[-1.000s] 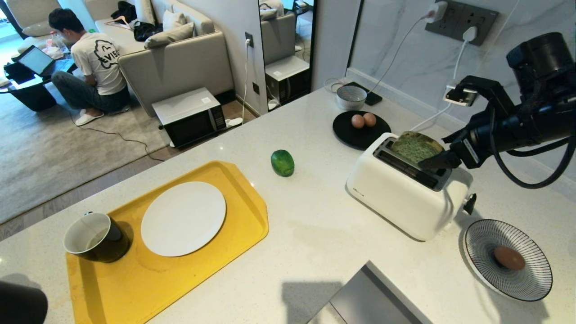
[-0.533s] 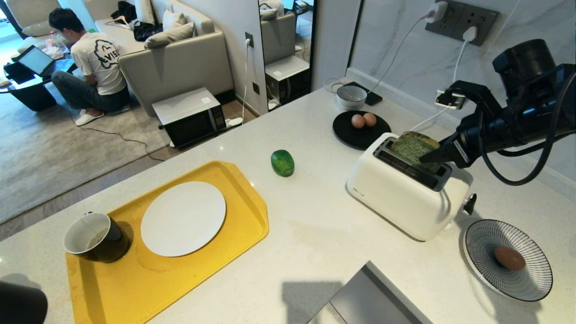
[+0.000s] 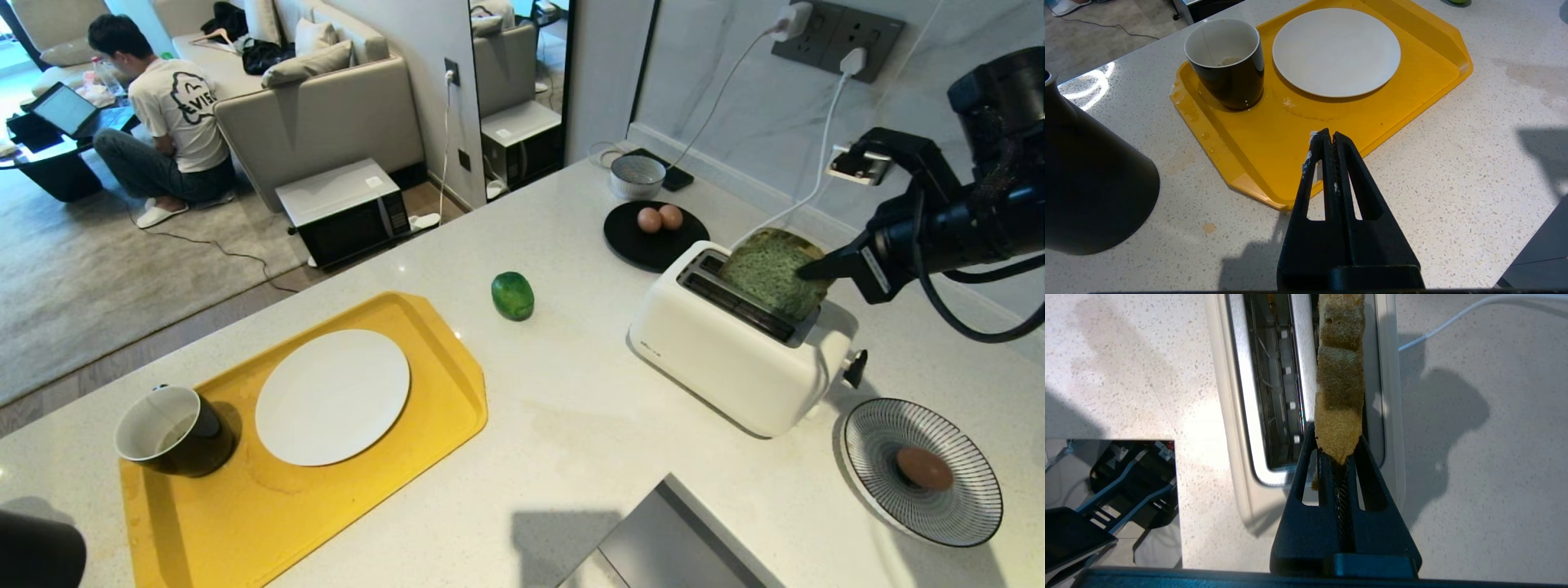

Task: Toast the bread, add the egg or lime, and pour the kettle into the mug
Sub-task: Put the baked bread on a plate

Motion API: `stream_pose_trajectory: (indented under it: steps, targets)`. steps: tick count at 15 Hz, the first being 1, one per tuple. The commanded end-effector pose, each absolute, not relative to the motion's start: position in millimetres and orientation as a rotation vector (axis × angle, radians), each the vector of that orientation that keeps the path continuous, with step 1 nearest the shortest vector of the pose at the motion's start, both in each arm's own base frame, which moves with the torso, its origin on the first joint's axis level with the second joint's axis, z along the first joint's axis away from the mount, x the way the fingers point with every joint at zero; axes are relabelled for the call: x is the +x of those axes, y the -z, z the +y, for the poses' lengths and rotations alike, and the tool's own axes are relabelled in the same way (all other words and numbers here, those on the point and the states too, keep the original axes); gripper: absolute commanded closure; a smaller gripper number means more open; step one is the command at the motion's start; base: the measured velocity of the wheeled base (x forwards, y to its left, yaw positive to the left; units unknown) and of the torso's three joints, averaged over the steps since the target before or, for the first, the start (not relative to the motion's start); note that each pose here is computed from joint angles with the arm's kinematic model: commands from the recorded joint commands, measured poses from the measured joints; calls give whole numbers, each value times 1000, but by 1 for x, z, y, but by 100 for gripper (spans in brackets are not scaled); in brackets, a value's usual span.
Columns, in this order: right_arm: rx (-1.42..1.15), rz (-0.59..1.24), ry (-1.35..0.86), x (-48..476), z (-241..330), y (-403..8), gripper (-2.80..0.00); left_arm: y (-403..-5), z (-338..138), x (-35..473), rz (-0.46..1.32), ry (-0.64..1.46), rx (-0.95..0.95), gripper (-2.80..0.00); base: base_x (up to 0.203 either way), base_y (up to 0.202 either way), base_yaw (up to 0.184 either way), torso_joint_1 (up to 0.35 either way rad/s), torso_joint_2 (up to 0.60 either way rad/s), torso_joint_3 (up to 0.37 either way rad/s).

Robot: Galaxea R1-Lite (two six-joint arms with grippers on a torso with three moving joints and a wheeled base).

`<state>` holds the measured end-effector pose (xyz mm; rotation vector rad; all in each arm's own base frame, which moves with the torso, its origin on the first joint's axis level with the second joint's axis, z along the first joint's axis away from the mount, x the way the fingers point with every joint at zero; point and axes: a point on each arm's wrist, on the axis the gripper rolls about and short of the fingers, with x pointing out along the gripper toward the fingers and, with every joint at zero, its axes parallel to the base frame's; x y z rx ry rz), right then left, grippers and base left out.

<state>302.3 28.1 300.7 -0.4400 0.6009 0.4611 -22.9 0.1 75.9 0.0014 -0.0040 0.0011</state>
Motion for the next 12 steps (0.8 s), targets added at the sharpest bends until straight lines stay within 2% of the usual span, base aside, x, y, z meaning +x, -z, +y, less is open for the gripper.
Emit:
stream_pose_trajectory:
  steps: [1, 6, 12]
  targets:
    - [-451, 544, -437, 264, 21, -320, 0, -76, 0, -23, -5, -2, 2, 0, 0, 0, 0, 0, 0, 0]
    - [-457, 498, -374, 215, 10, -333, 0, -76, 0, -23, -5, -2, 2, 0, 0, 0, 0, 0, 0, 0]
    - [-466, 493, -280, 200, 1, -338, 0, -76, 0, -23, -4, -2, 2, 0, 0, 0, 0, 0, 0, 0]
